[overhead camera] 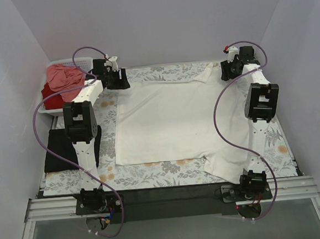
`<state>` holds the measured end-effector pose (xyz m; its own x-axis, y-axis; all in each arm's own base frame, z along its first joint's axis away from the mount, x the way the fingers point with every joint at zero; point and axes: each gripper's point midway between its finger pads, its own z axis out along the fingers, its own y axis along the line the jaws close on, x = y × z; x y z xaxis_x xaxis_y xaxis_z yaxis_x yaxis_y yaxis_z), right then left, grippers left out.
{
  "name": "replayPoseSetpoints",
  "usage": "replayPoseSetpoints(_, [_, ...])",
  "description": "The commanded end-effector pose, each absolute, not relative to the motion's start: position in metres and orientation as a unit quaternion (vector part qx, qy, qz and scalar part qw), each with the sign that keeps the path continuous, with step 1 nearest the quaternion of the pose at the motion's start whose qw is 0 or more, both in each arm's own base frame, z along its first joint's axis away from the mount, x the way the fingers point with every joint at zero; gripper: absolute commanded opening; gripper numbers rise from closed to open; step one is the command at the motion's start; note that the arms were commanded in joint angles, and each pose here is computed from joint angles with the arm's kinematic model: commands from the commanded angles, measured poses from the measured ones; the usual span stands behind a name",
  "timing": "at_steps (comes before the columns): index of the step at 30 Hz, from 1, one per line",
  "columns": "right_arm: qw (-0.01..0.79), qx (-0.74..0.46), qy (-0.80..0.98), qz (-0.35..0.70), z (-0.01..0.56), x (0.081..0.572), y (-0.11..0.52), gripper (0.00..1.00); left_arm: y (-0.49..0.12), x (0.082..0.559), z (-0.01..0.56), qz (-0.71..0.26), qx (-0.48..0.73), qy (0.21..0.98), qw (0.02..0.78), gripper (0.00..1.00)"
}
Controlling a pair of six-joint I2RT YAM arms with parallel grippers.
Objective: Fold and stack the t-shirts
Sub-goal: Flatten the tshirt out
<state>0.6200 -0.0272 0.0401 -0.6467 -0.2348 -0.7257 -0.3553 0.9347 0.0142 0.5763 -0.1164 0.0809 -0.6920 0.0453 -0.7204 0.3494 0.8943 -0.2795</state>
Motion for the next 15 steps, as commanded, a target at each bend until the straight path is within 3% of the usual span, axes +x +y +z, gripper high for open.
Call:
replayPoseSetpoints(1, [0.400, -0.170, 0.898, 0.067, 0.050, 0.630, -0.029, 0.61, -0.112, 0.587, 0.100, -0.195, 0.116, 0.888, 0.400, 0.63])
replayPoseSetpoints(8, [0.353, -0.177, 0.917, 0.044, 0.024, 0.619, -0.036, 0.63, -0.107, 0.586, 0.097, -0.195, 0.112, 0.890, 0.397, 0.63])
replayPoseSetpoints(15, [0.348, -0.213, 0.912, 0.054, 0.023, 0.616, -0.022, 0.49, -0.095, 0.595, 0.092, -0.181, 0.096, 0.893, 0.401, 0.63])
